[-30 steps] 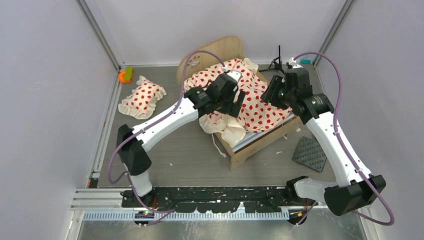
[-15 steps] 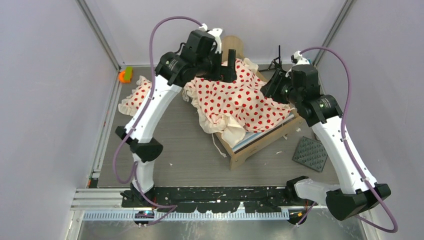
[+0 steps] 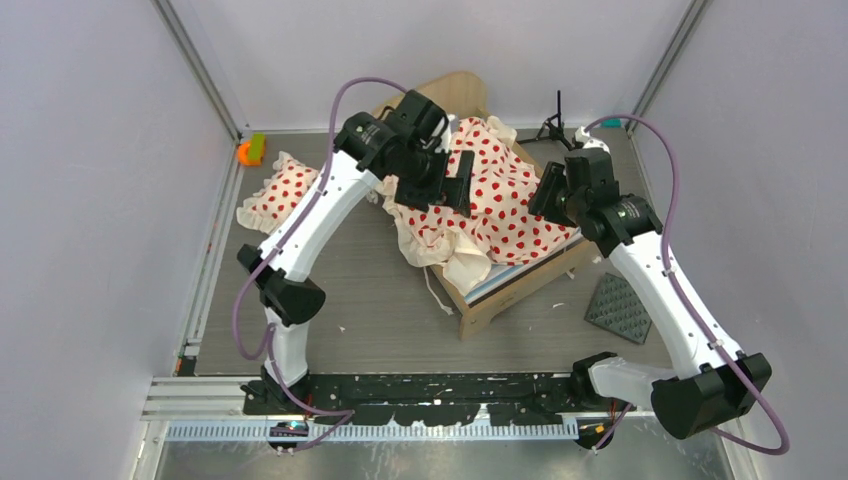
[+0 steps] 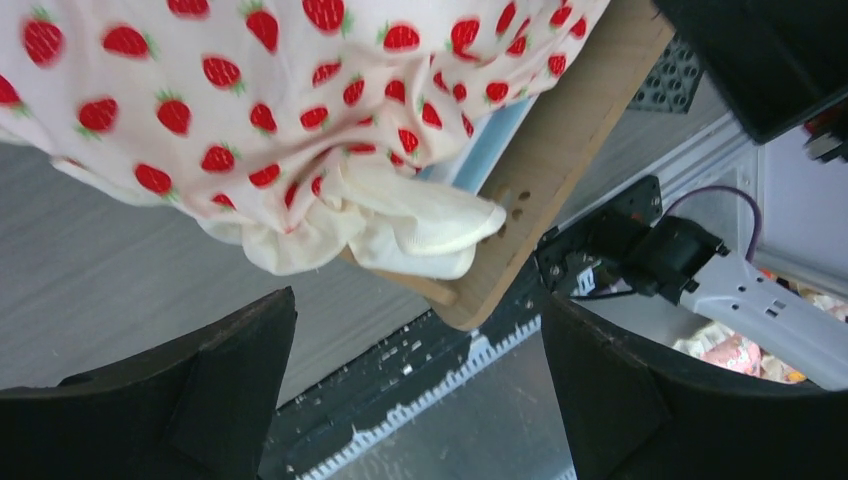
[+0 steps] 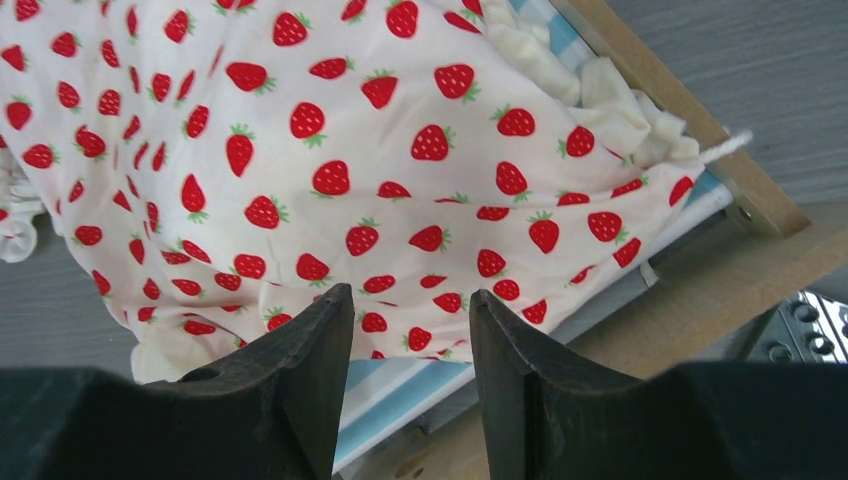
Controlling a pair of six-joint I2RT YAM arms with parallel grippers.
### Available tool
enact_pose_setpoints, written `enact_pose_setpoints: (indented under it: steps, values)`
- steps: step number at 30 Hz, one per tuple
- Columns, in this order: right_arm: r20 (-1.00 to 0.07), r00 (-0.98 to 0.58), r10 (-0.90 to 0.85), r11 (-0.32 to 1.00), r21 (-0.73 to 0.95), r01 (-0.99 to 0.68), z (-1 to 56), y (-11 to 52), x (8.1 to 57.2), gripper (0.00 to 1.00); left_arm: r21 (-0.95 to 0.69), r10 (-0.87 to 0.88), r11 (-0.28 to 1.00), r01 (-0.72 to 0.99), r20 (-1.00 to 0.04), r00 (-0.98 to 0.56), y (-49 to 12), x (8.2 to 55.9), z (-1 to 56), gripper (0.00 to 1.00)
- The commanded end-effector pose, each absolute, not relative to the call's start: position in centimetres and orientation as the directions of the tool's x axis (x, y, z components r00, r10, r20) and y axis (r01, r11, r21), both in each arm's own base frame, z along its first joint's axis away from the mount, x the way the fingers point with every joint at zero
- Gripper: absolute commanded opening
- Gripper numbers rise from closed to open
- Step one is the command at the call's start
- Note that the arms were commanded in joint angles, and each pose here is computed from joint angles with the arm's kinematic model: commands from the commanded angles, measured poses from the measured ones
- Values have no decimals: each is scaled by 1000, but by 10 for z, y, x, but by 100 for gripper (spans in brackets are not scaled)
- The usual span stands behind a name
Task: Set up the pet bed
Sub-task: Cross the ropes on the bed frame.
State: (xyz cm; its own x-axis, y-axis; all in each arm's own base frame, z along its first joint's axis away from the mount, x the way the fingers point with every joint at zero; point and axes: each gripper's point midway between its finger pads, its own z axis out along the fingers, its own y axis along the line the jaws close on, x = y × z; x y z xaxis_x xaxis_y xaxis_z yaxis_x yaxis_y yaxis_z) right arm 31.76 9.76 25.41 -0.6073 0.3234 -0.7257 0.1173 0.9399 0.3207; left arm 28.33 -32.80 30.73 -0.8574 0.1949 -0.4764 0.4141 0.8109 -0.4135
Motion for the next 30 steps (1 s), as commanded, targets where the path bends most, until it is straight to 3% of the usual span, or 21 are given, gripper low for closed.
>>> enact_pose_setpoints:
  steps: [1,8,12,24,30]
  values:
    - [-750,-572,331,941,308,140,265,88,310,51,-479,193,792,379,-393,-899,-324,241,316,95]
    - [-739,-581,341,939,302,167,252,83,302,51,-493,57,840,225,-334,-941,-347,243,306,95]
    - [-744,-568,352,935,305,181,250,80,300,50,-421,33,898,130,-230,-973,-345,244,278,92]
    - [-771,-540,337,941,295,166,261,77,302,50,-344,47,936,69,-72,-996,-351,239,237,81]
    - [-772,-548,321,946,289,147,259,79,302,50,-314,61,947,71,-42,-997,-349,238,220,64]
